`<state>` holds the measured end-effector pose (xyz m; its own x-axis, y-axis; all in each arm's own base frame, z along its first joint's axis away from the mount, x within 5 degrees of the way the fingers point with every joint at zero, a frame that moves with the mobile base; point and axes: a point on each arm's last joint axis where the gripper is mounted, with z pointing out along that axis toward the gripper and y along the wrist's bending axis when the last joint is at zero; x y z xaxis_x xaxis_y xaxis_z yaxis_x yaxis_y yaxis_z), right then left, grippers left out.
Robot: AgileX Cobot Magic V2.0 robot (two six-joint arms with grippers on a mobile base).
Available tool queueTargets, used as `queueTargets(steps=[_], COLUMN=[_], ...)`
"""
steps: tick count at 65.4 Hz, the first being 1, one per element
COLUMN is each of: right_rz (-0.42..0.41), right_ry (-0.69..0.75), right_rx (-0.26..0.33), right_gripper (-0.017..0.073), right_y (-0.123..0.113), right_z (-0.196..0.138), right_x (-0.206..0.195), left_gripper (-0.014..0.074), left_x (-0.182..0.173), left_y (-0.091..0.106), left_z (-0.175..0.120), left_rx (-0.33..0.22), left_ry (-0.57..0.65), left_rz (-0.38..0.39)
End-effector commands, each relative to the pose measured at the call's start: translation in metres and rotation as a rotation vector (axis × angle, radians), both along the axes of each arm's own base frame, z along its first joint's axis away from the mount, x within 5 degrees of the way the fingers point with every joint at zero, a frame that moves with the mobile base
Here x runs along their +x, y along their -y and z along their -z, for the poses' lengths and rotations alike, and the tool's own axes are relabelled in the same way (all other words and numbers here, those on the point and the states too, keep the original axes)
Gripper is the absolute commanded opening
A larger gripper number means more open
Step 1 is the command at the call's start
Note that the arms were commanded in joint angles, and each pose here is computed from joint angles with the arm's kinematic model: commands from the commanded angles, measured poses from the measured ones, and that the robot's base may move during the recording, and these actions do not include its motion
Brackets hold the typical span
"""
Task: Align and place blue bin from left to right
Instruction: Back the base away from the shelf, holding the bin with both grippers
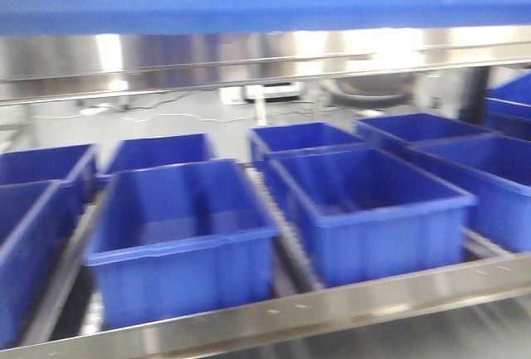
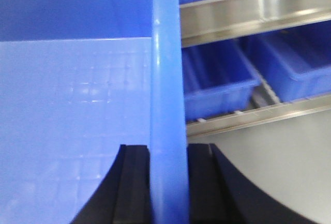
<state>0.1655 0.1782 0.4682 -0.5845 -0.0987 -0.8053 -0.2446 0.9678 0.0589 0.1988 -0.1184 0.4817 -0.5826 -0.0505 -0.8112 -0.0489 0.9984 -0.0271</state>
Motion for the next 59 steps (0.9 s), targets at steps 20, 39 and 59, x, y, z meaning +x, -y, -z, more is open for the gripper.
queueTargets(steps=[20,39,59], right_rz=[-0.054,-0.054,-0.054], right_ry=[0.117,0.117,0.117], right_rx=[0.023,0.023,0.023], right_gripper=[-0.0071,-0.0071,-0.0071], right_y=[-0.0037,-0.0037,-0.0037], right_z=[-0.0121,-0.0121,-0.0121], right_x=[0.0008,0.0008,0.0008], left_gripper=[-0.0111,-0.0111,-0.0111], left_x=[-0.0009,-0.0009,-0.0009], left_y=[0.0085,0.0085,0.0085], left_z=[-0.0084,-0.0084,-0.0084], left_rx=[-0.064,-0.064,-0.064], left_ry=[0.065,0.065,0.065], left_rz=[0.077,0.077,0.077])
